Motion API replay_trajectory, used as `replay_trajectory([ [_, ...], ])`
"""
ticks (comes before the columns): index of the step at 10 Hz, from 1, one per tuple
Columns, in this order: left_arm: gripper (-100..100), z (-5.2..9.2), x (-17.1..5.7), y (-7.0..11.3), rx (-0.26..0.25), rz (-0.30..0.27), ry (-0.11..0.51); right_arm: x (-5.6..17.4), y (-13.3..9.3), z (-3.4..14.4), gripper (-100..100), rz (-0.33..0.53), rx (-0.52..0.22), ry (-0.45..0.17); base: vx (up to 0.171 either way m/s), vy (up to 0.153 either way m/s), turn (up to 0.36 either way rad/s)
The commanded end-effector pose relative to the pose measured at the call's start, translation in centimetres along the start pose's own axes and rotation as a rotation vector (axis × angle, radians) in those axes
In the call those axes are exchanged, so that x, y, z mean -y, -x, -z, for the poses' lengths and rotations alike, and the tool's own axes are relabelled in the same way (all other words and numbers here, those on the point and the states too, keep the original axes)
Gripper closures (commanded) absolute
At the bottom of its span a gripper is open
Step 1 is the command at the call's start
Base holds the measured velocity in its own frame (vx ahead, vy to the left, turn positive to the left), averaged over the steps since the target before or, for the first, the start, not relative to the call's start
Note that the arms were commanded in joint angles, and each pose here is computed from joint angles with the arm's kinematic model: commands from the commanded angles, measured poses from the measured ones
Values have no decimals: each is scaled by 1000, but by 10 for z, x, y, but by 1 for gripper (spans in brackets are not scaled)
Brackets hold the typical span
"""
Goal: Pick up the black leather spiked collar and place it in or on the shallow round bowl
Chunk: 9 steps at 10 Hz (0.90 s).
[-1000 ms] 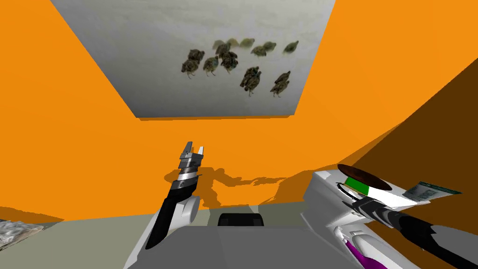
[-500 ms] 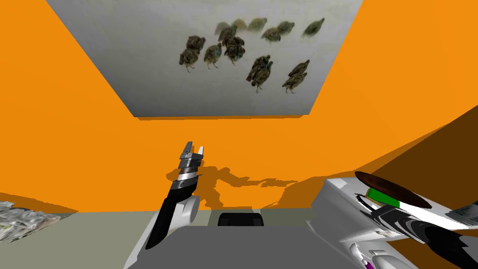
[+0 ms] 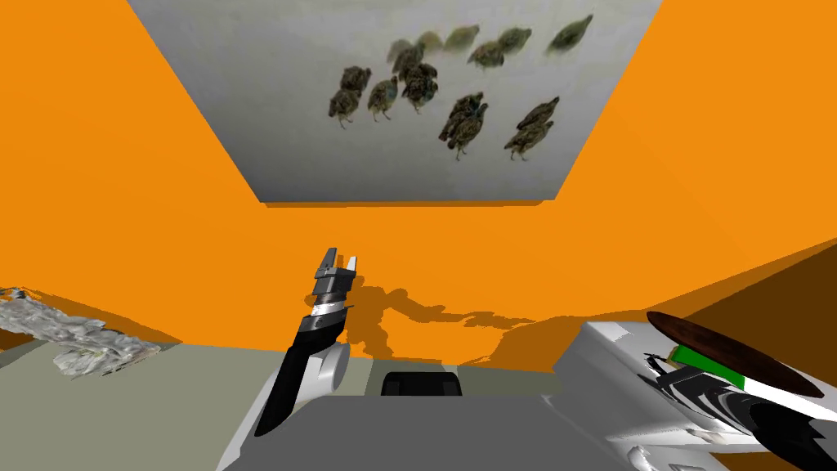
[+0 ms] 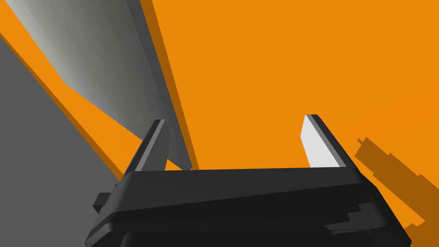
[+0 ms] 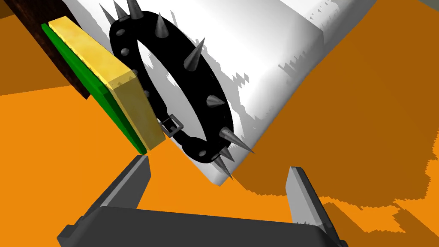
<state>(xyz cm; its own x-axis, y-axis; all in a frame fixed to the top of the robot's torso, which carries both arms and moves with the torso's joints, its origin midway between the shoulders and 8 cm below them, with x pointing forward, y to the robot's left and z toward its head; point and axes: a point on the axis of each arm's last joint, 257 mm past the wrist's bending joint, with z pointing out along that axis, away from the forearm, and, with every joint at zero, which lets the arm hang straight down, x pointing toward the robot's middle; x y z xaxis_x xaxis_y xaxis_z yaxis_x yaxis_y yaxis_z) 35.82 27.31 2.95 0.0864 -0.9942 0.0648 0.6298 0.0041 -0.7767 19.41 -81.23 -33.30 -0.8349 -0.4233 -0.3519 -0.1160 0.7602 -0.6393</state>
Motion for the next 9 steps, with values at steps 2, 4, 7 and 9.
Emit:
replay_trajectory([
  [2, 0, 0, 0, 0, 0, 0, 0, 0, -11, 0, -100, -23, -26, -13, -100, -43, 160],
  [4, 0, 0, 0, 0, 0, 0, 0, -1, -15, -1, -100, -30, -34, -16, -41, -26, 67],
  [7, 0, 0, 0, 0, 0, 0, 0, -7, -15, -2, 100, -34, -33, -5, -5, 9, 0],
  [9, 0, 0, 0, 0, 0, 0, 0, -6, -15, -2, 100, -35, -32, -6, 0, 0, 0],
])
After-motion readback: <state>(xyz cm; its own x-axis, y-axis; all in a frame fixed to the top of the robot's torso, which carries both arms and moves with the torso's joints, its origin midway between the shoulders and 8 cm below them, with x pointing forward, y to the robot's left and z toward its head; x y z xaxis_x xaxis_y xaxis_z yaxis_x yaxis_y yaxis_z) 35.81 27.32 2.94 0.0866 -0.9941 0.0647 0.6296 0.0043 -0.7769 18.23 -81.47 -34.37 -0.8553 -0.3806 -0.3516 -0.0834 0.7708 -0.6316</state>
